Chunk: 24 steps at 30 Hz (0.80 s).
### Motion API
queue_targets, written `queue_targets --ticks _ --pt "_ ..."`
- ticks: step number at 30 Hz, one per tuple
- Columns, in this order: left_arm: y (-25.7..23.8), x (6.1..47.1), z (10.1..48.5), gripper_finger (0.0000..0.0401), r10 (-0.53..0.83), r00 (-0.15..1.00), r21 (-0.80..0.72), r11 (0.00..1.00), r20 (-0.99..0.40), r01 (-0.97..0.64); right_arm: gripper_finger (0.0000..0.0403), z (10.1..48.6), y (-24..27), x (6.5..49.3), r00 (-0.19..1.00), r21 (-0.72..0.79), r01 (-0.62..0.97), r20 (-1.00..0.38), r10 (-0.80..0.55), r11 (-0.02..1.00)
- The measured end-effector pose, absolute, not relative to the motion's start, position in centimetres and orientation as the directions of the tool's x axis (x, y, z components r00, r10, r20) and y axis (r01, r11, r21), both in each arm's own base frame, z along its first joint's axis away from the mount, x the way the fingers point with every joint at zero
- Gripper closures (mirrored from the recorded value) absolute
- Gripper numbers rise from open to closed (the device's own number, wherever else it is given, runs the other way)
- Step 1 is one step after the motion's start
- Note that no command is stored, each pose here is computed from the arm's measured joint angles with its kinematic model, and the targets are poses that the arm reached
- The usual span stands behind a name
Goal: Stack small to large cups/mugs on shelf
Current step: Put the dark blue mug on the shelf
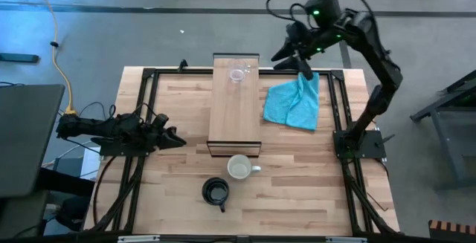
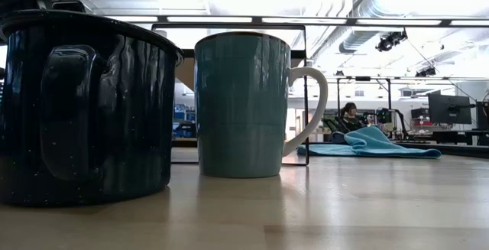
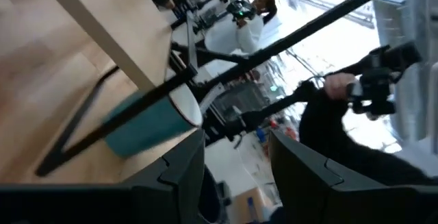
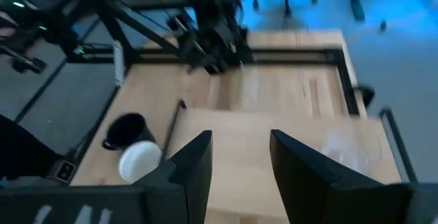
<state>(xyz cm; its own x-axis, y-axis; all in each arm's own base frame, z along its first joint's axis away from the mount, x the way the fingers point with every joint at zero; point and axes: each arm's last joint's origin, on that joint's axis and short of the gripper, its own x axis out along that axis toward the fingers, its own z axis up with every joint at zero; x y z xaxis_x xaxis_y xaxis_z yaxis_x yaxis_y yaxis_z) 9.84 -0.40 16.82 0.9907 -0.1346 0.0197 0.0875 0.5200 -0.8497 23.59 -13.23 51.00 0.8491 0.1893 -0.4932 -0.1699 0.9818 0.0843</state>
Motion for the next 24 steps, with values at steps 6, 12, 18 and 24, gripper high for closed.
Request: queue_targets --ticks 6,12,18,24 --pt "-0.2 9.9 16.8 0.0249 -0.079 0.997 -0.850 0.523 0.019 0.058 0.0266 53.1 -11.1 20.9 0.880 0.058 -0.277 -0.385 0.277 0.959" --pt "-0.2 9.9 16.7 0.0249 -0.079 0.997 -0.851 0.523 0.011 0.051 0.0266 54.8 -9.4 18.3 0.903 0.020 -0.294 -0.322 0.284 0.956" --pt "-0.2 9.9 16.7 0.0249 -0.079 0.997 -0.851 0.523 0.011 0.050 0.0266 55.8 -7.8 16.1 0.915 0.021 -0.289 -0.288 0.283 0.957" --pt "-0.2 9.9 16.7 0.0249 -0.079 0.997 -0.853 0.520 0.010 0.050 0.0266 56.1 -5.9 13.9 0.933 0.014 -0.227 -0.283 0.221 0.974"
